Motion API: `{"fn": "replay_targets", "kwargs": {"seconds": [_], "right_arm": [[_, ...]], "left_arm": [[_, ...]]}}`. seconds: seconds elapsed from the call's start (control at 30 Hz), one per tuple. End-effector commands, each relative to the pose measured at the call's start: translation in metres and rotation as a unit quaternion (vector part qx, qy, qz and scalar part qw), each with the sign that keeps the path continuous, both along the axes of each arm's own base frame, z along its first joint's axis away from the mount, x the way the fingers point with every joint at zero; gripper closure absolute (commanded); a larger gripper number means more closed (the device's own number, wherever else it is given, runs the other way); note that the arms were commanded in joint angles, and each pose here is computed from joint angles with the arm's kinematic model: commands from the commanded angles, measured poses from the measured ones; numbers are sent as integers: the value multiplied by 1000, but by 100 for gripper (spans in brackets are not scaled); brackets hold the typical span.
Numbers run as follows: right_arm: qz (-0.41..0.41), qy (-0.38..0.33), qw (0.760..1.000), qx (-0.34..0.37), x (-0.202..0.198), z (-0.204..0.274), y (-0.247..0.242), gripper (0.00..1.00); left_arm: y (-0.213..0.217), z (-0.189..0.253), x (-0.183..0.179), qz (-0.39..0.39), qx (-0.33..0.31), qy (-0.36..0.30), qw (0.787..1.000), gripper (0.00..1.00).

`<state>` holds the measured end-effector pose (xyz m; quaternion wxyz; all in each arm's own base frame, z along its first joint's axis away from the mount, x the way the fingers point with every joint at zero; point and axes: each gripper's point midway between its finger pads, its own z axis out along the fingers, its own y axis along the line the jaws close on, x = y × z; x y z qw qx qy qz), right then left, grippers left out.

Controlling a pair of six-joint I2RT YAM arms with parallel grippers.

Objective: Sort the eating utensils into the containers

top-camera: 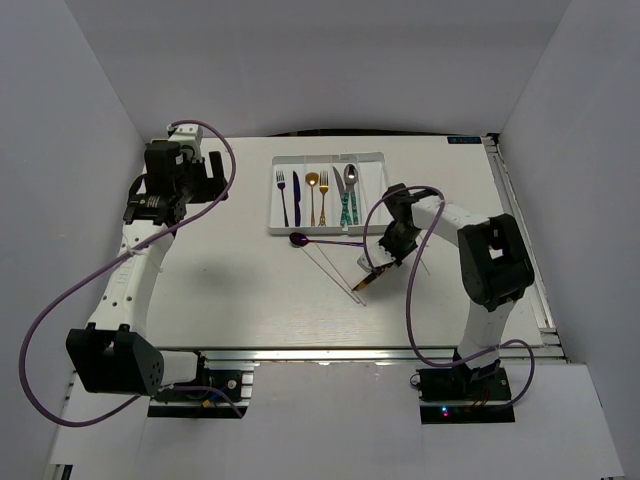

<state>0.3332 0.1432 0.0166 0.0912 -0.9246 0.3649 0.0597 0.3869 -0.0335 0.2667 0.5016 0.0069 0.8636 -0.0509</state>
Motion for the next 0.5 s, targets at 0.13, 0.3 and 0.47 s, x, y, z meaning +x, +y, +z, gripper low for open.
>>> {"fn": "replay_targets", "kwargs": {"seconds": [0.13, 0.3, 0.47], "right_arm": [[4, 50, 999, 12, -30, 9, -5, 100], [-23, 54, 997, 57, -32, 43, 11, 100], [-80, 79, 989, 97, -41, 72, 25, 100]], "left_arm": [[4, 10, 1, 10, -4, -15, 1000, 8], [0, 9, 2, 5, -13, -14, 1000, 8], [1, 13, 4, 7, -15, -21, 1000, 8]]}}
